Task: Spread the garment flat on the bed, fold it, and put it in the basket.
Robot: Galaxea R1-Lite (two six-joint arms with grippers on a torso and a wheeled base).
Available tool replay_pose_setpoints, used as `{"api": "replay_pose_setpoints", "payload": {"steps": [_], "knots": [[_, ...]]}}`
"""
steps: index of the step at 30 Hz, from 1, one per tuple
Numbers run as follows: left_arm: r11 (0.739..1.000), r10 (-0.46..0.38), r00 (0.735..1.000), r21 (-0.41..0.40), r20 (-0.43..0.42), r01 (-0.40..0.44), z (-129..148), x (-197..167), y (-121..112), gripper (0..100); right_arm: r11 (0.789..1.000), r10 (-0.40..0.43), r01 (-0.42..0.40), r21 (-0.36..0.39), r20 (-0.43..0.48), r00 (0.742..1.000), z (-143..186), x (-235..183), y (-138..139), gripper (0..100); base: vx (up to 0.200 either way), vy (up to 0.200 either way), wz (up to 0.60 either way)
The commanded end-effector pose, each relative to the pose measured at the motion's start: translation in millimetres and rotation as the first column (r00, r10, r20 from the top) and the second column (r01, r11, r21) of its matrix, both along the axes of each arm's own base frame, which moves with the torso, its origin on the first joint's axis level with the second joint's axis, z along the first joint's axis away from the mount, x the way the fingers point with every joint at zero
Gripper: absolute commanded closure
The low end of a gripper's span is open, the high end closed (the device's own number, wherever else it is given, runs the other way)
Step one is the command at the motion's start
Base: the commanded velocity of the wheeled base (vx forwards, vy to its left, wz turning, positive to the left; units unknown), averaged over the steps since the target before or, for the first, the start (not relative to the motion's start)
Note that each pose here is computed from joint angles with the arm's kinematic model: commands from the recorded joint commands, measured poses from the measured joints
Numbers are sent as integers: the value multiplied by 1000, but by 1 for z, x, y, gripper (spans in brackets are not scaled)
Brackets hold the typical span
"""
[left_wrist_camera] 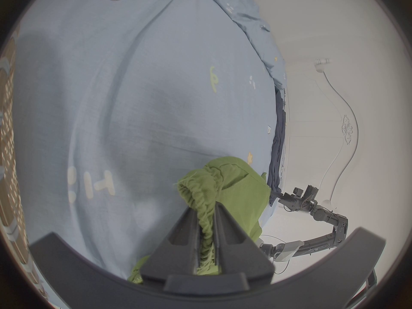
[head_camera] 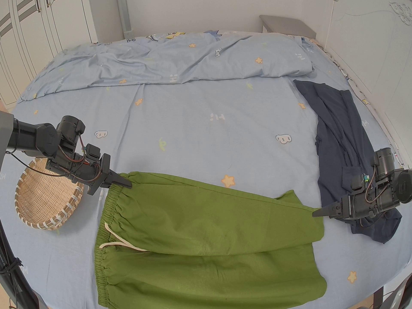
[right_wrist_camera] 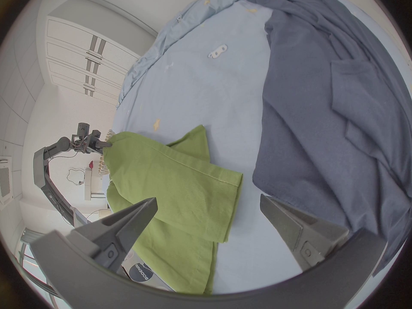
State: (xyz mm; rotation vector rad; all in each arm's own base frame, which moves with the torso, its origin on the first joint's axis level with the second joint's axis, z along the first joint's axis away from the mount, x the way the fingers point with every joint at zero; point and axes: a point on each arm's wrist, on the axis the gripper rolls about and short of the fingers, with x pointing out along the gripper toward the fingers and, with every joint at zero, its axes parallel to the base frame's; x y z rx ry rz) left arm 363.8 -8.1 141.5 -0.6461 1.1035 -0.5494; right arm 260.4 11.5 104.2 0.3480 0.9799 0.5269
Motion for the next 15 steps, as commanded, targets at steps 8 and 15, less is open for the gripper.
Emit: {"api": "replay_pose_setpoints", "payload": {"steps": [8,15], "knots": [[1000,2,1000,0,7,-2,3,-2,1,100,1000,8,-7,7,-31,1000,-16,19,4,0,0,0,0],[1000,-1,1000,0,5,1,3,-2,0,100,1000,2,-1,22,-25,1000,-12,27,9,0,0,0,0]]}}
